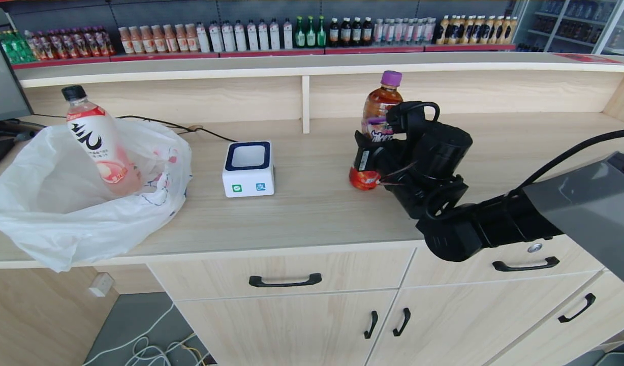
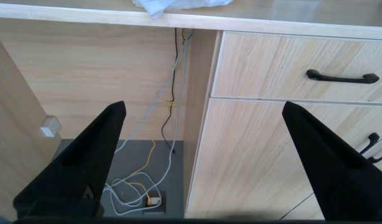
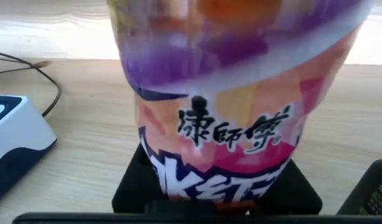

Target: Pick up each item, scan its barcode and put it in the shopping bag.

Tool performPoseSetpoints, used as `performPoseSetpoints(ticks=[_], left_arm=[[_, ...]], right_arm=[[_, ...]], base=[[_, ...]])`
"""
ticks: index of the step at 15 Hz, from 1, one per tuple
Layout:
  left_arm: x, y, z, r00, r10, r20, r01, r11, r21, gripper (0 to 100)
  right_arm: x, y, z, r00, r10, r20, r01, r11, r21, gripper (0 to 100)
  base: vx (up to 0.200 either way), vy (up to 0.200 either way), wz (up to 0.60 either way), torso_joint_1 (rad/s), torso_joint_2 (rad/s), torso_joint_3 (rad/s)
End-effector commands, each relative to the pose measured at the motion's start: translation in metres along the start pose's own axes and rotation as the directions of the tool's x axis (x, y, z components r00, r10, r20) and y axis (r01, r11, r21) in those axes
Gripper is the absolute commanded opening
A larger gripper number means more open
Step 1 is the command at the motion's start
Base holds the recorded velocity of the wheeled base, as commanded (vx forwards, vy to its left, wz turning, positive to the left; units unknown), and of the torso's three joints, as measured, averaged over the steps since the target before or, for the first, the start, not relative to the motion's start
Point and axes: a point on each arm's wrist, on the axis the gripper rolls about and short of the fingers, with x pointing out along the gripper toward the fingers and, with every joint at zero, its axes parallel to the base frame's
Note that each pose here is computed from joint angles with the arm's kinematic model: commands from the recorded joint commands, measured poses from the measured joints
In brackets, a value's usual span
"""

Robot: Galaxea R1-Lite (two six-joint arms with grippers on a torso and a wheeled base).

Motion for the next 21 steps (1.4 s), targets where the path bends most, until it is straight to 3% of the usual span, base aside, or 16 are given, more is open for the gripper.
performPoseSetpoints(ticks=[1,7,12,21], left_arm=[[0.0,0.0,0.0,1.0,0.0,0.0,0.0,1.0,-0.001,100],[0.0,0.0,0.0,1.0,0.0,0.0,0.0,1.0,-0.001,100],[0.0,0.0,0.0,1.0,0.0,0.0,0.0,1.0,-0.001,100],[0.0,0.0,0.0,1.0,0.0,0.0,0.0,1.0,-0.001,100]], right_arm=[[0.0,0.0,0.003,1.0,-0.001,0.01,0.001,1.0,0.003,0],[-0.003,-0.002,0.017,0.999,-0.021,0.038,0.021,1.0,0.008,0],[-0.013,-0.001,0.046,0.996,-0.022,0.089,0.022,1.0,0.007,0],[-0.088,0.019,0.097,0.993,0.064,0.095,-0.067,0.997,0.032,0]], base=[[0.0,0.0,0.0,0.0,0.0,0.0],[0.0,0.0,0.0,0.0,0.0,0.0],[0.0,0.0,0.0,0.0,0.0,0.0],[0.0,0.0,0.0,0.0,0.0,0.0]])
